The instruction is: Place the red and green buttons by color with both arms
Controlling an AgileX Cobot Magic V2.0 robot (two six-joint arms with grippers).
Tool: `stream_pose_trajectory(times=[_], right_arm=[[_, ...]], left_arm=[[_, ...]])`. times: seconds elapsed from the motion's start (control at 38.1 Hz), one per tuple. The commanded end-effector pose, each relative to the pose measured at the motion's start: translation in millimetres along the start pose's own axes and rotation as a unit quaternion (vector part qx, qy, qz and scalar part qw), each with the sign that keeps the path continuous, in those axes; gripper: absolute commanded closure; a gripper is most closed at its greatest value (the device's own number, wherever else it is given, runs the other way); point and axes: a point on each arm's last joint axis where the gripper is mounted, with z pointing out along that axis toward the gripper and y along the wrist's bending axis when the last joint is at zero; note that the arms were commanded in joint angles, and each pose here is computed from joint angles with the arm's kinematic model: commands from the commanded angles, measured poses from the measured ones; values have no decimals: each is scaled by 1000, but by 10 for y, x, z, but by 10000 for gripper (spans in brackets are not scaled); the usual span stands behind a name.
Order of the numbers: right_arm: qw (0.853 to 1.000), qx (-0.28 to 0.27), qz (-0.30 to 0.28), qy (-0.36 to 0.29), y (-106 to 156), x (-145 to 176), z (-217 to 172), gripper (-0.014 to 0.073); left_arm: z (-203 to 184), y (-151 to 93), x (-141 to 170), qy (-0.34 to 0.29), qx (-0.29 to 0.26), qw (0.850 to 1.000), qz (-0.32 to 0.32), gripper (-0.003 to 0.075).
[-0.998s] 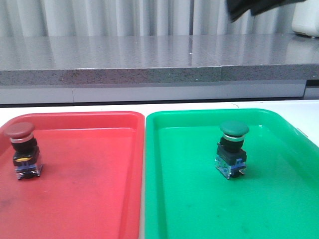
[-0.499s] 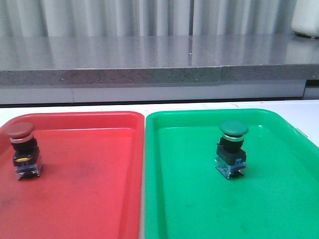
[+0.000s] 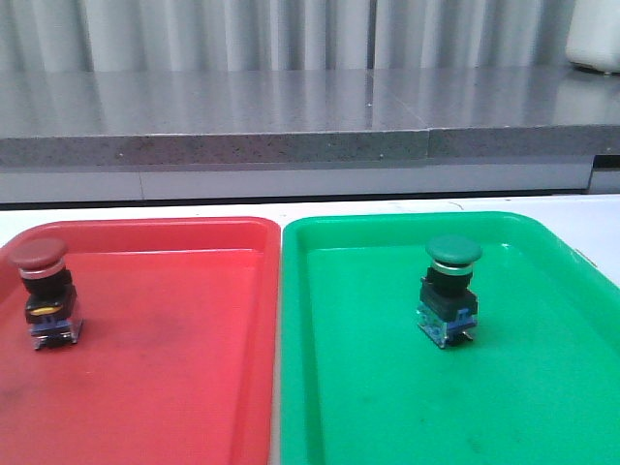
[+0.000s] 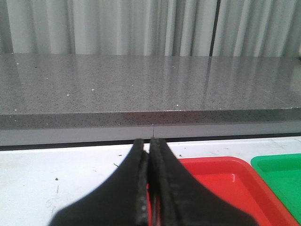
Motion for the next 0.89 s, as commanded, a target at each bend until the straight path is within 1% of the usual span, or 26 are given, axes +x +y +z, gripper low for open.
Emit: stream_pose_trajectory(times=[0.0,0.13,0.87], right_arm=[[997,1,-9,-77,2,-127,-110,633],[996,0,-10,-91,3,-126,-164,633],[996,0,-10,-91,3,-125,-164,633]], left_arm=[[-16,-8,-149,-49,3,999,-5,740],[-16,-8,-149,-49,3,999,-5,740],[-16,-8,-149,-49,3,999,-5,740]])
